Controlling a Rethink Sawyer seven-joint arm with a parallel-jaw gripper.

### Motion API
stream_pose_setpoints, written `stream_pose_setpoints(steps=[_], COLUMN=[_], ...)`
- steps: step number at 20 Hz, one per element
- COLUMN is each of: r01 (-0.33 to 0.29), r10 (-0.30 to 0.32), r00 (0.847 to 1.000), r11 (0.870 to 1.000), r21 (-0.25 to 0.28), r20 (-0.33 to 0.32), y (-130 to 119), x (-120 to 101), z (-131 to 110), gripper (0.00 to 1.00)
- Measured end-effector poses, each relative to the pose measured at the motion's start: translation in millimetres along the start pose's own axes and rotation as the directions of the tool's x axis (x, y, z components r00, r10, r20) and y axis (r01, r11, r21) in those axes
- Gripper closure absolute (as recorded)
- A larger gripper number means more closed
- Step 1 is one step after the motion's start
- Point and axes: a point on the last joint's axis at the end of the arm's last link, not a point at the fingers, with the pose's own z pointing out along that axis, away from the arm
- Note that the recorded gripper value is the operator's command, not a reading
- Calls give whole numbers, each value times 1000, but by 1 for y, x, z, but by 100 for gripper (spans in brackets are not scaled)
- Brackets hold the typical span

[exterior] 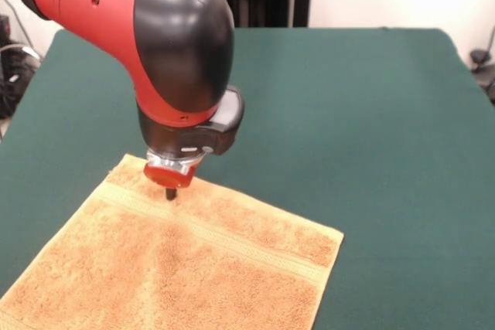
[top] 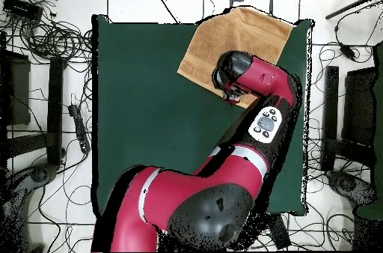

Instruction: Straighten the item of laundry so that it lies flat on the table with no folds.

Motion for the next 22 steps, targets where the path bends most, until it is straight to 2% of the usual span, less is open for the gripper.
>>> stream_pose_setpoints(steps=[8,12,22], r01=[-3,-5,2], r10=[5,7,-6], r00=[1000,1000,1000], r11=[995,992,991], r21=[97,127,135], r20=[-16,-10,29], y=[-15,-19,-23], x=[0,-1,2], z=[6,11,11], gripper=[0,0,0])
